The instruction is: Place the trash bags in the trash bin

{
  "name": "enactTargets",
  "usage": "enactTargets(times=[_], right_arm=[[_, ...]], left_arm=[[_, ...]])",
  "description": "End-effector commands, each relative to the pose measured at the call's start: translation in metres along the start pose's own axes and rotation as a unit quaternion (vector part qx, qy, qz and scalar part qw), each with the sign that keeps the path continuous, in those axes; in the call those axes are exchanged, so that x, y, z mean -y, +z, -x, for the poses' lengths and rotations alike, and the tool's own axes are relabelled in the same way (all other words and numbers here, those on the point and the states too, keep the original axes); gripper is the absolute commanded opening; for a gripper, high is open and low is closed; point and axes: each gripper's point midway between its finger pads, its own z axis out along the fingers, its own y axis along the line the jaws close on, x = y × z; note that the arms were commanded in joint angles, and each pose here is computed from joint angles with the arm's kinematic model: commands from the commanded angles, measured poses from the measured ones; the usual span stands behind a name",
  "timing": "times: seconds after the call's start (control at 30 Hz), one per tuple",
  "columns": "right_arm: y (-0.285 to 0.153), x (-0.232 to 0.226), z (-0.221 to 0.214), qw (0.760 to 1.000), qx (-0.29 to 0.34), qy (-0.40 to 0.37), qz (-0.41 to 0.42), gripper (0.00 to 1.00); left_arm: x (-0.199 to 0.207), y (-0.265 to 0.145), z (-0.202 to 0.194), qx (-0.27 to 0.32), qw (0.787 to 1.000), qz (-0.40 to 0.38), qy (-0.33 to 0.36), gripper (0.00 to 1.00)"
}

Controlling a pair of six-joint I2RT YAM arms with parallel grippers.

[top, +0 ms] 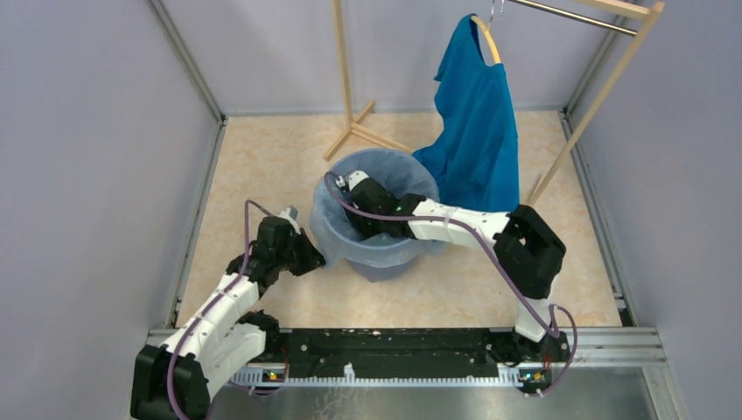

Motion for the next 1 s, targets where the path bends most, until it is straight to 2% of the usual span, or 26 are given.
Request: enactTargets(times=[0.0,0.1,0.27,0.4,0.63,0.8,0.97], right_arm=[[0.017,-0.013,0.006,0.999,0.012,0.023,0.021,0.51],[-0.001,-0.013,0.024,0.999,0.023,0.025,0.023,0.52],[-0.056,0.003,0.058,0.997,0.076,0.028,0.015,0.63],[-0.070,0.010,0.064,0.996,0.085,0.029,0.013,0.68],[-0.029,0.014,0.054,0.997,0.064,0.035,0.010,0.69],[0.019,0.006,0.024,0.999,0.024,0.039,0.010,0.68],[0.031,0.001,0.012,0.999,0.015,0.049,0.019,0.68]], left_arm=[[0.013,-0.005,0.013,0.019,1.000,-0.015,0.012,0.05],[0.014,-0.006,0.014,0.021,1.000,-0.015,0.013,0.05],[0.013,-0.007,0.016,0.025,0.999,-0.012,0.016,0.05],[0.014,-0.006,0.015,0.022,1.000,-0.014,0.014,0.05],[0.016,-0.008,0.017,0.025,0.999,-0.017,0.018,0.06],[0.017,-0.009,0.017,0.026,0.999,-0.019,0.018,0.07],[0.016,-0.009,0.017,0.025,0.999,-0.018,0.020,0.07]])
